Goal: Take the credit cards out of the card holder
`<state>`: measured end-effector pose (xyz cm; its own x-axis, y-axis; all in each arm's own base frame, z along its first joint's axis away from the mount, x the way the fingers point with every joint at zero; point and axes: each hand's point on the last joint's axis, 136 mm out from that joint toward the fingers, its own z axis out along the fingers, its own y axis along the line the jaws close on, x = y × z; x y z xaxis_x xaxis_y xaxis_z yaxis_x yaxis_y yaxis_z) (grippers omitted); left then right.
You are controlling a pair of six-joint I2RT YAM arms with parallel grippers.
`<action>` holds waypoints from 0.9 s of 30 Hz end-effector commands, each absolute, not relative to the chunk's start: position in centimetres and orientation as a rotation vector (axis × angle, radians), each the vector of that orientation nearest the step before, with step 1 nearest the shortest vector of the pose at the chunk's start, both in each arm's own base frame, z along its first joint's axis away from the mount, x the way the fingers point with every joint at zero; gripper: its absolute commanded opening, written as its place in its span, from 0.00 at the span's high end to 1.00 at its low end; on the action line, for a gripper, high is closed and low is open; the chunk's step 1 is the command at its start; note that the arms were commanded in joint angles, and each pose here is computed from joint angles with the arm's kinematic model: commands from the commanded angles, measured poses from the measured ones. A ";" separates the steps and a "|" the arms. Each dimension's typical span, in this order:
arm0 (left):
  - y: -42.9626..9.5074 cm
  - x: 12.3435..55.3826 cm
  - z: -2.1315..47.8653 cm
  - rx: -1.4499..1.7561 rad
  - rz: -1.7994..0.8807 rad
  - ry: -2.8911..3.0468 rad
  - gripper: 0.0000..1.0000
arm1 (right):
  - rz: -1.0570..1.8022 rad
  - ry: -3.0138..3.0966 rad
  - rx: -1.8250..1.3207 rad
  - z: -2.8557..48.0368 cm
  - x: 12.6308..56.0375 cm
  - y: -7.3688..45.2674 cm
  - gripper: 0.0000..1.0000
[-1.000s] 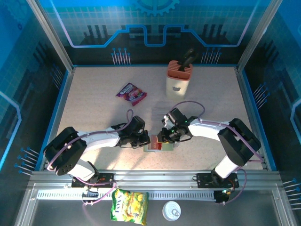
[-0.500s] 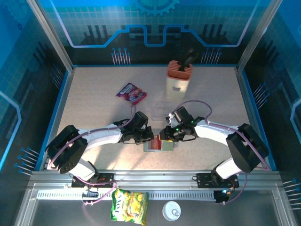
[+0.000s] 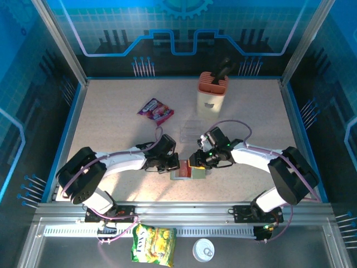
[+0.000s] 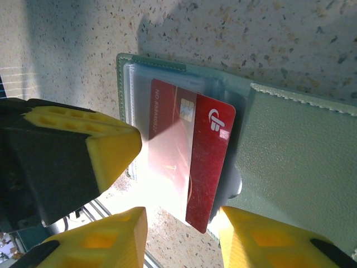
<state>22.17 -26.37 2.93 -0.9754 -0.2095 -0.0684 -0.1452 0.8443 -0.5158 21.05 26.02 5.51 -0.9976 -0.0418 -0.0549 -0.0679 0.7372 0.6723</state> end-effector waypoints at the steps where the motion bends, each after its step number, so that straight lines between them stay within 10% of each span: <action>1: -25.2 21.3 1.5 -0.292 -0.696 2.956 1.00 | 1.113 2.916 -0.058 4.7 21.0 25.6 0.62; 27: -24.0 20.4 0.3 -0.364 -0.632 2.989 1.00 | 1.334 2.909 0.042 2.1 20.7 27.3 0.75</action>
